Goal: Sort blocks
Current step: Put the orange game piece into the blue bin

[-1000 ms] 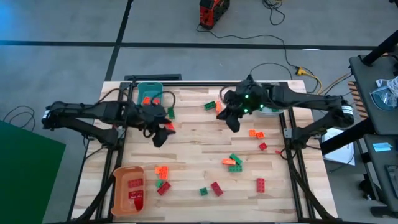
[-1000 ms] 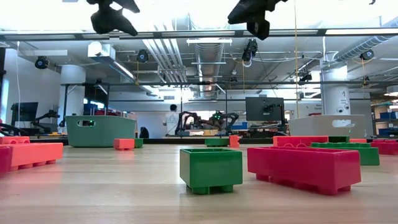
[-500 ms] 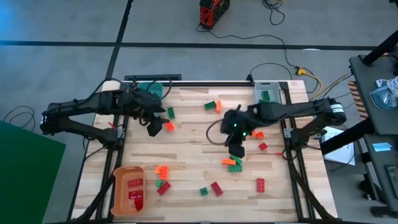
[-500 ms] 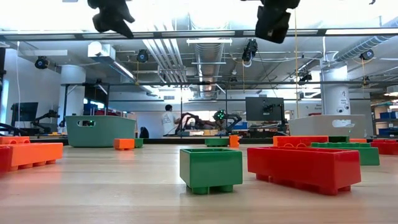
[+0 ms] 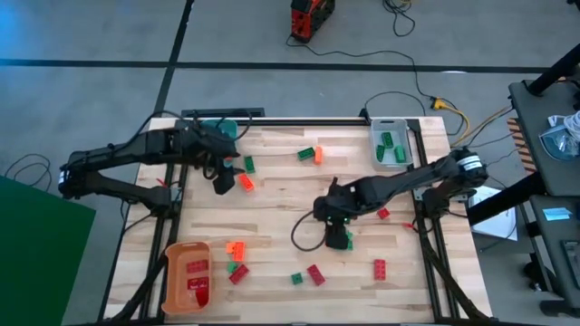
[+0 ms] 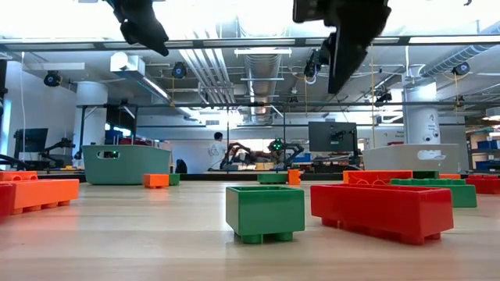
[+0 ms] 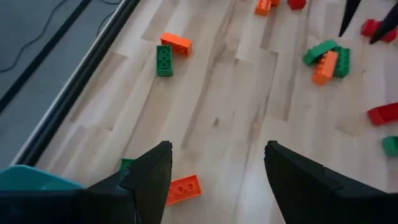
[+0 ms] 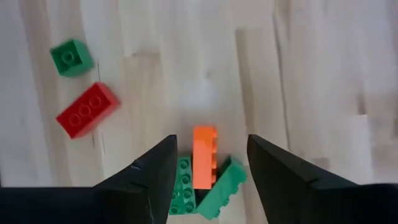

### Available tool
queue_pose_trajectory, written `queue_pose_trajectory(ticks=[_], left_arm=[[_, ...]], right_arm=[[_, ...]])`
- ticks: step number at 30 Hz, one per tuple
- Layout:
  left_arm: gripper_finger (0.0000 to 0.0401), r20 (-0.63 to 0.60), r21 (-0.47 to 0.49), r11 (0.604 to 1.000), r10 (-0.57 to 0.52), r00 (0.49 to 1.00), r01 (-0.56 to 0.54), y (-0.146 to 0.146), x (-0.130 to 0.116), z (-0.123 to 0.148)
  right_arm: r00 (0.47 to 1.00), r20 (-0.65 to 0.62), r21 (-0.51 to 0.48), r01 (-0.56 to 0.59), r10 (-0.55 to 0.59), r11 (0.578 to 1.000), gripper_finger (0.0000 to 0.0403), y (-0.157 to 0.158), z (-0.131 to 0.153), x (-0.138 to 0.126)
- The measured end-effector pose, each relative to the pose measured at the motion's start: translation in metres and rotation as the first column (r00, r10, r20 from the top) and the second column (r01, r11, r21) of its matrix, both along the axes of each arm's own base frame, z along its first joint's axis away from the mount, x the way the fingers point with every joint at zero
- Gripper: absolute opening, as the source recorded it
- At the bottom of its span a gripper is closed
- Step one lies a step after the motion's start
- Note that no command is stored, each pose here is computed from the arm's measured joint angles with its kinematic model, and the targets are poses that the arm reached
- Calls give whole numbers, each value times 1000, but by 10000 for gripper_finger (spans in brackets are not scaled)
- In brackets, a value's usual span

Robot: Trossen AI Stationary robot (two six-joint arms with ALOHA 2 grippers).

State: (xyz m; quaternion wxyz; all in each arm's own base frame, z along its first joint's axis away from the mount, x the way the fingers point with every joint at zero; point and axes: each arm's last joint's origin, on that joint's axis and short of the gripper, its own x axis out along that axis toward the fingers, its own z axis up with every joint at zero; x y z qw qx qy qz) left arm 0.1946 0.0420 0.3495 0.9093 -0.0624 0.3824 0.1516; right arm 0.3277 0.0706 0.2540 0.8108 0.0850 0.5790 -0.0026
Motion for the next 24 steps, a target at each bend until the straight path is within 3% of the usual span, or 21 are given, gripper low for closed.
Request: queue_pose_trajectory(ticks=[12, 16, 24], left_arm=[[231, -24, 24, 1000, -10, 1000, 10, 7, -6, -5], [231, -29, 21, 1000, -11, 1000, 12, 6, -6, -7], [231, -26, 21, 1000, -12, 1000, 13, 6, -7, -7]], right_arm=[[988, -148, -33, -39, 33, 999, 196, 9, -63, 11], [983, -175, -2, -47, 46, 999, 195, 12, -81, 18], [971, -241, 7, -5, 6, 1000, 193, 13, -106, 23]])
